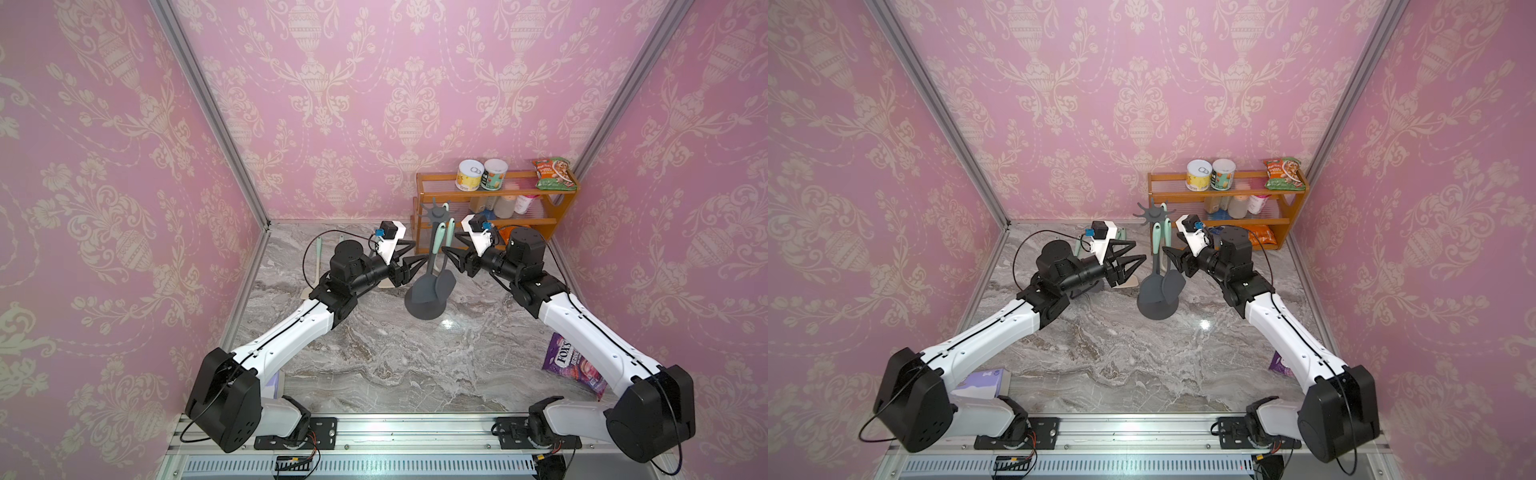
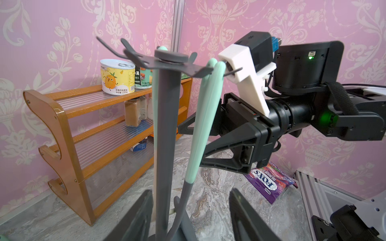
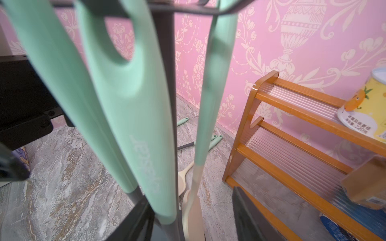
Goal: Take the spatula off the kitchen utensil rack
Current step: Take off the spatula from the rack.
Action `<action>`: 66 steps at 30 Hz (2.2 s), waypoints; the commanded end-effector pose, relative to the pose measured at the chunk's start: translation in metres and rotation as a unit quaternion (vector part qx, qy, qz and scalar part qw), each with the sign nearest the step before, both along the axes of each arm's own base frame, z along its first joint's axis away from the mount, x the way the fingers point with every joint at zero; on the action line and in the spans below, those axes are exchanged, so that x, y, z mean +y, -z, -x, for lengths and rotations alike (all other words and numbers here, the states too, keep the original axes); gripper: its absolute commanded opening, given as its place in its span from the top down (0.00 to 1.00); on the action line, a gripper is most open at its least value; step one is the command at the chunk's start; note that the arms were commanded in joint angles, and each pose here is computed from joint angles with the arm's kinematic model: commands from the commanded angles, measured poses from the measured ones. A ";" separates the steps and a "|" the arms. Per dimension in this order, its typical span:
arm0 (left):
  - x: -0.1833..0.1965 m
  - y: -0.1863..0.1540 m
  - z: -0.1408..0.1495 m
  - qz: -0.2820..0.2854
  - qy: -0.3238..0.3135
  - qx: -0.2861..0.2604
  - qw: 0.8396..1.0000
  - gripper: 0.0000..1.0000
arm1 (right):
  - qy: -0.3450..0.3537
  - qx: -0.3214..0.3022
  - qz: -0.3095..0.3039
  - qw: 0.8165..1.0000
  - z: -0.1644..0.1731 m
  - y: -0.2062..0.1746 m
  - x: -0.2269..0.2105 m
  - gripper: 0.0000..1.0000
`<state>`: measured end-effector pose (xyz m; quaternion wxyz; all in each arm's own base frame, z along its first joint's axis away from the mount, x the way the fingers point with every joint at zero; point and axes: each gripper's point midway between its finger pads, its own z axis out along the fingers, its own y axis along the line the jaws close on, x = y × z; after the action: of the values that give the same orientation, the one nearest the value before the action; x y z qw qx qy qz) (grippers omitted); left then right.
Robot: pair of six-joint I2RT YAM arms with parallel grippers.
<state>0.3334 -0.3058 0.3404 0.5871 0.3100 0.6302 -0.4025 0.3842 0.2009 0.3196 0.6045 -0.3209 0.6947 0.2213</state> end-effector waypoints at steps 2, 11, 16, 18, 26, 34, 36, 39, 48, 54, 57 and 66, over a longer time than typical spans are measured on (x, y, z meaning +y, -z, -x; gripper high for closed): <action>-0.009 -0.005 -0.007 -0.001 -0.028 -0.036 0.999 0.39 | -0.023 -0.028 -0.028 0.999 -0.005 -0.019 0.005 0.43; -0.043 0.004 -0.015 -0.058 -0.102 -0.083 0.990 0.39 | -0.040 -0.026 -0.054 0.997 -0.007 -0.015 0.008 0.61; -0.045 0.005 -0.024 -0.063 -0.149 -0.095 0.982 0.40 | -0.043 -0.021 -0.061 0.997 -0.001 -0.013 0.008 0.68; -0.043 0.004 -0.026 -0.058 -0.165 -0.099 0.980 0.40 | -0.042 -0.021 -0.061 0.997 0.001 -0.012 0.007 0.72; -0.045 0.006 -0.036 -0.057 -0.186 -0.106 0.975 0.53 | -0.039 -0.014 -0.056 0.998 0.006 -0.008 0.004 0.82; -0.043 0.002 -0.036 -0.060 -0.190 -0.100 0.975 0.73 | -0.039 -0.012 -0.057 0.998 0.007 -0.009 0.004 0.90; -0.041 0.002 -0.036 -0.060 -0.191 -0.099 0.975 0.77 | -0.037 -0.009 -0.059 0.998 0.007 -0.009 0.004 0.92; -0.038 -0.003 -0.032 -0.056 -0.191 -0.098 0.975 0.84 | -0.032 -0.007 -0.061 0.998 0.008 -0.008 0.003 0.95; -0.026 -0.021 -0.016 -0.038 -0.185 -0.095 0.977 0.97 | -0.021 -0.012 -0.057 0.998 0.012 -0.009 0.001 1.00; -0.023 -0.032 -0.008 -0.021 -0.172 -0.084 0.981 0.97 | -0.017 -0.012 -0.049 0.999 0.012 -0.008 0.005 1.00; -0.021 -0.037 -0.003 -0.010 -0.165 -0.079 0.983 0.97 | -0.012 -0.011 -0.045 0.999 0.011 -0.007 0.005 1.00; -0.023 -0.031 0.014 0.004 -0.123 -0.036 0.992 0.95 | 0.010 -0.010 -0.033 0.999 0.004 -0.001 0.006 1.00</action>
<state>0.3334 -0.3373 0.3300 0.6305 0.2654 0.6778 -0.2693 0.3798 0.2101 0.3179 0.6208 -0.3007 0.6790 0.2513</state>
